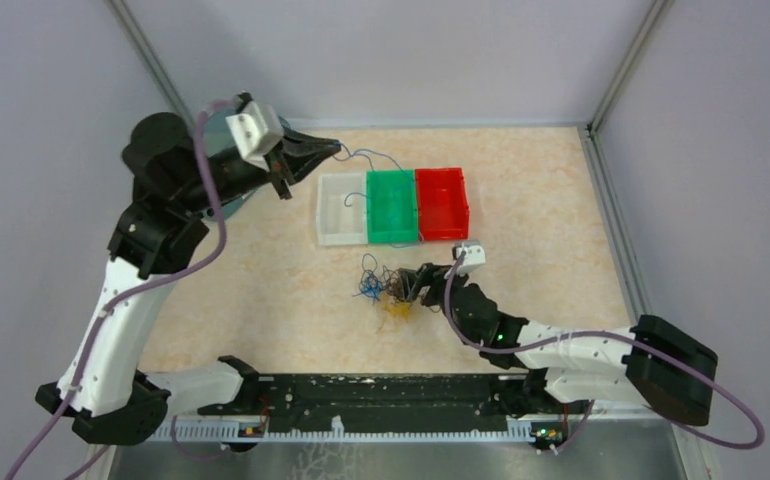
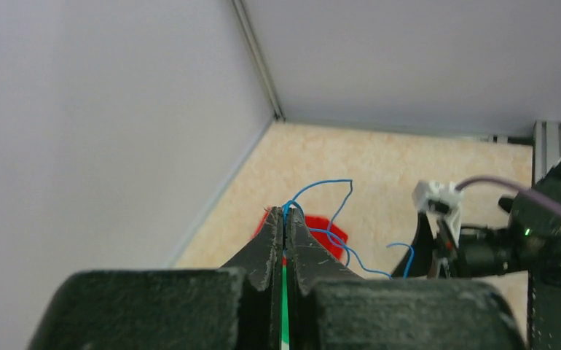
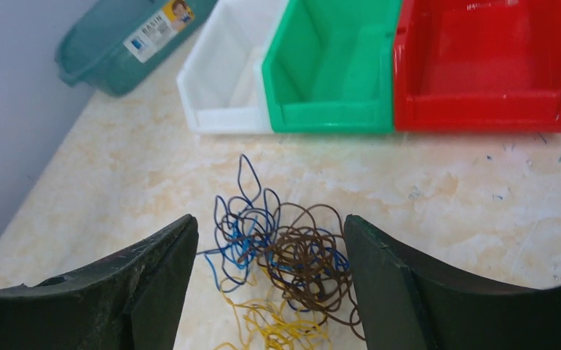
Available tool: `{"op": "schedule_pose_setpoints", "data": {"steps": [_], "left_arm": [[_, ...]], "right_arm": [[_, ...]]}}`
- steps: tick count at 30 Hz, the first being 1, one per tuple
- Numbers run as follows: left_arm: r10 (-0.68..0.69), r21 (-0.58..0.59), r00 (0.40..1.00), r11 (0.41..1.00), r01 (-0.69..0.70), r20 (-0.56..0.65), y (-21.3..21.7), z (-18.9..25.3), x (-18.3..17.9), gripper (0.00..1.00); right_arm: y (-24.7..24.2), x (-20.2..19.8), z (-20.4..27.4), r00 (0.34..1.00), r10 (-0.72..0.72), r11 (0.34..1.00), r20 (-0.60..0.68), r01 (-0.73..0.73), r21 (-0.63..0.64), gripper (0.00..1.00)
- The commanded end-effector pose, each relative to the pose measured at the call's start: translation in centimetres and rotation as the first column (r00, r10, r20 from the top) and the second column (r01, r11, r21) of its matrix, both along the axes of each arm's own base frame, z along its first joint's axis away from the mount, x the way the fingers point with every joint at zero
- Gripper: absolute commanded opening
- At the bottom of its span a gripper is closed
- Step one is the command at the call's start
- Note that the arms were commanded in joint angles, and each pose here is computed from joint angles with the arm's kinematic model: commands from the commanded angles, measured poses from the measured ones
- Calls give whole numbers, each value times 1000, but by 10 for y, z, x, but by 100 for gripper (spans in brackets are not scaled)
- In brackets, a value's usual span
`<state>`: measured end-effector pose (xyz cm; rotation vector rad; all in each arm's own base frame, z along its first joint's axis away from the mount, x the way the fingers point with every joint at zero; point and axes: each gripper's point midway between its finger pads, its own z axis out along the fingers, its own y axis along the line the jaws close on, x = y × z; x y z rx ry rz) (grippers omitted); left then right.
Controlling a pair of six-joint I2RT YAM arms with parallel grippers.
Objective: Untangle the cables
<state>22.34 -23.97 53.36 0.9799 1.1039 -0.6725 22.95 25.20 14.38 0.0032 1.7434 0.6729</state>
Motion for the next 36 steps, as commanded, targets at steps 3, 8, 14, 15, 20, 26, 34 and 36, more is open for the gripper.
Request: {"op": "schedule_pose_setpoints", "data": {"steps": [3,8,14,15,20,26,34,36], "left_arm": [[98,133,991,987,-86,-93,-6,-73,39,0],[209,205,965,963,-175,-158,-6,-110,74,0],[321,201,941,934,-296,-105,1,-124,103,0],[338,211,936,926,-313,-95,3,-127,108,0],[430,290,902,869,-401,-40,17,-160,138,0],[510,331,860,815,-475,-21,47,-187,180,0],[513,257,857,836,-485,-51,54,-161,200,0],[511,241,858,840,-486,-49,53,-154,202,0]], "right_arm": [[-3,5,64,994,-30,998,106,24,57,75],[-9,9,75,990,-55,998,126,50,44,76],[-9,9,70,992,-55,998,111,52,32,76],[-10,9,70,993,-57,998,108,54,32,76],[-16,9,70,992,-76,997,102,74,27,76],[-25,7,69,990,-97,995,101,95,30,76],[-30,6,65,989,-110,994,94,107,39,76],[-29,6,64,990,-110,993,90,107,40,76]]}}
